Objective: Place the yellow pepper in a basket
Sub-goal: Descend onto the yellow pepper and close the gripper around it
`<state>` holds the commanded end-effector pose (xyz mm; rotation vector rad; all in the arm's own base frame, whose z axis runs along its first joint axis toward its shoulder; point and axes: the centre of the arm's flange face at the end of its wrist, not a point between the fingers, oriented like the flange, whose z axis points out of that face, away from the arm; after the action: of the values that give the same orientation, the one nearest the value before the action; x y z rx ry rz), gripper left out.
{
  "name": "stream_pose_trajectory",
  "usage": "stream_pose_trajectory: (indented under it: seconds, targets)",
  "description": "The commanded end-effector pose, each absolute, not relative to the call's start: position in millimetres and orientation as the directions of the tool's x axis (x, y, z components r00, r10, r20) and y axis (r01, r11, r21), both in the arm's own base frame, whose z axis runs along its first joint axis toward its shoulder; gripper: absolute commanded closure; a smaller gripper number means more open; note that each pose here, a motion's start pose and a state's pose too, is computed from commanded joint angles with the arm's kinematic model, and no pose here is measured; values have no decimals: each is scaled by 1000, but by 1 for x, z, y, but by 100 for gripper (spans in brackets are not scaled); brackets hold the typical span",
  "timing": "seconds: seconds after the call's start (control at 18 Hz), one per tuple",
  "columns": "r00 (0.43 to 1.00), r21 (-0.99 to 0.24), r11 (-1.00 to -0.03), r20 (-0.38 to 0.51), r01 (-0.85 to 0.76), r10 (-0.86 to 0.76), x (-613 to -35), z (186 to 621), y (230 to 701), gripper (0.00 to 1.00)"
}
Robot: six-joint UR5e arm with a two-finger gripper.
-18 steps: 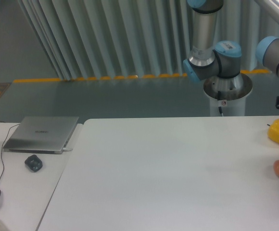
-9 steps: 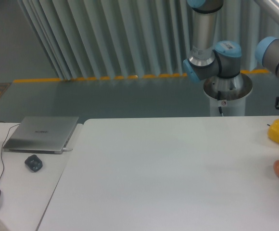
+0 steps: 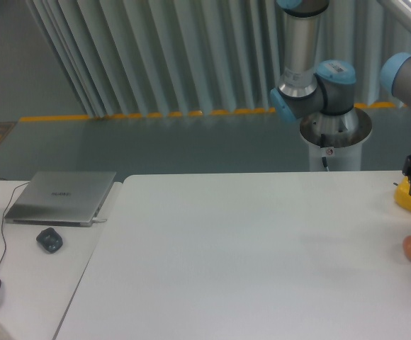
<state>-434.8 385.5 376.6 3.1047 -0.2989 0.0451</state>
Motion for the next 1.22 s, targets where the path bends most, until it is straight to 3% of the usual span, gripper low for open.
stream_pose_trajectory:
  seconds: [0.28,0.5,0.72,0.83,0.89,1.0,1.22]
  targets:
    - [972,26,-972,31,-233,-232,-431,375,387,0]
    - [885,24,-884,33,-466,-465,-425,380,387,0]
    - [720,93,-714,88,-694,-688,-412,368,391,0]
    - [597,75,-592,131,-802,-792,-408,355,385,0]
    - [504,60,-501,144,-863,-851,-404,353,381,0]
    - [363,133,-342,209,-930,-908,-396,365,367,0]
    - [254,147,-220,282,-964,-925,-390,366,355,0]
